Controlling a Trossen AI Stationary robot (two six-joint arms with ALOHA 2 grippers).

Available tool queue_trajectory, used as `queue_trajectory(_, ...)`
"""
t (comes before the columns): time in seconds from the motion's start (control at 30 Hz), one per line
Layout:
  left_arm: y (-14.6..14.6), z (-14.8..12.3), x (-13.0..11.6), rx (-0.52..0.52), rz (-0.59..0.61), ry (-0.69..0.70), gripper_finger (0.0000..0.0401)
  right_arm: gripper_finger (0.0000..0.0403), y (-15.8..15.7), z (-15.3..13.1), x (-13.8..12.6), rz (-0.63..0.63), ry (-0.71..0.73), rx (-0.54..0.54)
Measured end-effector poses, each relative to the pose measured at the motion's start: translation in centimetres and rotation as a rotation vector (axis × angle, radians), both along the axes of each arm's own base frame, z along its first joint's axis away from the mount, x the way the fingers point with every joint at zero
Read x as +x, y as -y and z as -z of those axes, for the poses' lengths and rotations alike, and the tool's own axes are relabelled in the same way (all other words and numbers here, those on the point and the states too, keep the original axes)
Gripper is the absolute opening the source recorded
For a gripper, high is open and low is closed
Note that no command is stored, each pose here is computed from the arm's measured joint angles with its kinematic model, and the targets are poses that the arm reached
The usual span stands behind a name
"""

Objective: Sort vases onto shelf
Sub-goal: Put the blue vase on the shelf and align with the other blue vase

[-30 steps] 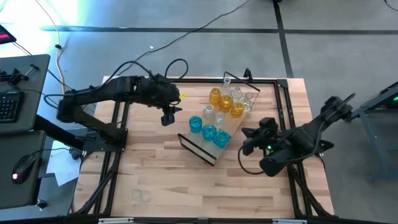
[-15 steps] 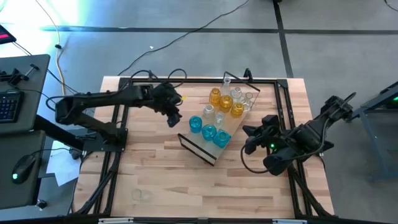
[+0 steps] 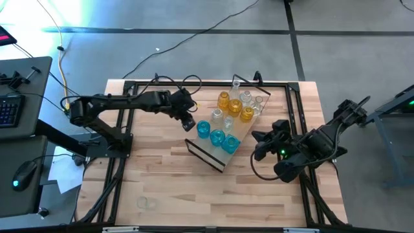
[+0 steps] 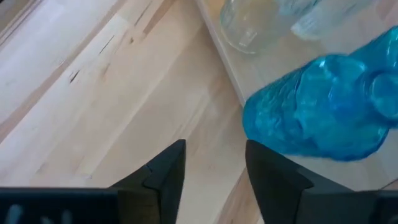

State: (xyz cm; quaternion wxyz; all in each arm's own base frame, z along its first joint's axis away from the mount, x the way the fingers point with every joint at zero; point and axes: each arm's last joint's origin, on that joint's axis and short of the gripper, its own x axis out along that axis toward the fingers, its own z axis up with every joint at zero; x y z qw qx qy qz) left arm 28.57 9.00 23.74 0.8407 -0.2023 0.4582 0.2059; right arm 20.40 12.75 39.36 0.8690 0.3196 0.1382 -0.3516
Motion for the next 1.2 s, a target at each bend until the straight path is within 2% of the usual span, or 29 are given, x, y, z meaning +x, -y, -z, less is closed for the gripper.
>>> queue_trajectory(0.2,-0.1,-0.2,0.3,-0.008,-0.030,0.041,0.0084,0.0000,0.0,0.0,0.0,-0.001,-0.002,-0.002)
queue_trajectory(0.33,0.2,-0.2,0.4,-0.005,-0.018,0.038,0.0023,0.0000,0.0,0.0,0.0,-0.008,-0.009,-0.013)
queue_trajectory(0.4,0.5,-0.2,0.5,0.001,-0.004,0.036,0.0006,0.0000,0.0,0.0,0.0,-0.008,-0.009,-0.013)
queue_trajectory(1.0,1.6,-0.3,1.0,-0.017,-0.004,0.067,0.0000,0.0000,0.0,0.0,0.0,-0.014,-0.015,-0.021)
queue_trajectory(1.2,2.4,-0.5,1.4,-0.063,0.025,0.105,0.0000,0.0000,0.0,0.0,0.0,-0.018,-0.018,-0.026)
